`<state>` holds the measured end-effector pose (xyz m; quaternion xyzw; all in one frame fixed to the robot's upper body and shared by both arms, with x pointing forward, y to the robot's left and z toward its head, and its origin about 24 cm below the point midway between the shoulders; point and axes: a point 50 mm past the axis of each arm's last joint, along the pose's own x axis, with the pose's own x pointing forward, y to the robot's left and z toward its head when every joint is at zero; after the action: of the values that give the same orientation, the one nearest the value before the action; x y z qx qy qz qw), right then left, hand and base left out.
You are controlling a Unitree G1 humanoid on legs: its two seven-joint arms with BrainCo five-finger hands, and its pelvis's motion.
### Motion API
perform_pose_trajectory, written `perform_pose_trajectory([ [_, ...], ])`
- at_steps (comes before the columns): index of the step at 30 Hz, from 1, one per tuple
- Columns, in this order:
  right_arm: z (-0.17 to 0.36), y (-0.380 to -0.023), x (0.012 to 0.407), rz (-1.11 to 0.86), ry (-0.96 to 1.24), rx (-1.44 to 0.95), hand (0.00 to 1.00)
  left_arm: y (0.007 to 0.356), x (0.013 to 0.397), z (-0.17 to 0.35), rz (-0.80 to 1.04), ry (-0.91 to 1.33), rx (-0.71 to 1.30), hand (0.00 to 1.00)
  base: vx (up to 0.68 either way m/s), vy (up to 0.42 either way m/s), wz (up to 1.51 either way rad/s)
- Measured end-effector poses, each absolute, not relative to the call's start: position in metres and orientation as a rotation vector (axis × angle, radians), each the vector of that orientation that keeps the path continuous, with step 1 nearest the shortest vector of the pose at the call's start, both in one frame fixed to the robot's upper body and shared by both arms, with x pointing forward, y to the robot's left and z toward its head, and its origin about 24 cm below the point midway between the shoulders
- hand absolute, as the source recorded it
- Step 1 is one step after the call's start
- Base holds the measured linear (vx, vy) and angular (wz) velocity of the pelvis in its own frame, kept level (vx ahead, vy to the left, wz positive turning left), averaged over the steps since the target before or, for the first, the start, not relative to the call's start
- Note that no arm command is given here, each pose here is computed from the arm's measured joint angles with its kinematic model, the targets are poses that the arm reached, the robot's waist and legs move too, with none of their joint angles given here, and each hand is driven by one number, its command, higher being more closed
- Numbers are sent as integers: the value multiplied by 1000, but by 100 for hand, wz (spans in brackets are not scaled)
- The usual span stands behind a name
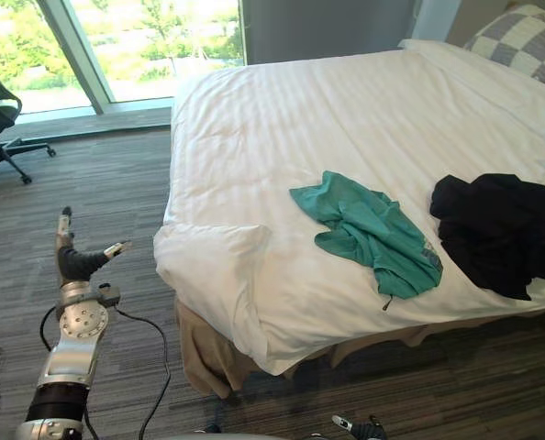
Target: Tidy the bed and pick cloth on bed and put in laundry
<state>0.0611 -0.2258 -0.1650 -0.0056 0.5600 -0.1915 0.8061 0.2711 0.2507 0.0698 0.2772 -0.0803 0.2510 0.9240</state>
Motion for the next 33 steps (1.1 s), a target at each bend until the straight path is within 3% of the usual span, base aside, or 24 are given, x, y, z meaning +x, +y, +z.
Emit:
perform_pose_trajectory([
  [13, -165, -235, 41, -493, 1229, 27, 0, 220, 320, 92, 227, -204, 853, 0, -2, 2, -7],
  [22, -155, -244, 88, -510, 1096, 34, 0, 185, 361, 156, 102, -387, 1001, 0, -65, 14, -10],
  [33, -147, -246, 119, -541, 1015, 76, 0, 176, 373, 199, 91, -477, 1029, 0, -36, 9, -9],
])
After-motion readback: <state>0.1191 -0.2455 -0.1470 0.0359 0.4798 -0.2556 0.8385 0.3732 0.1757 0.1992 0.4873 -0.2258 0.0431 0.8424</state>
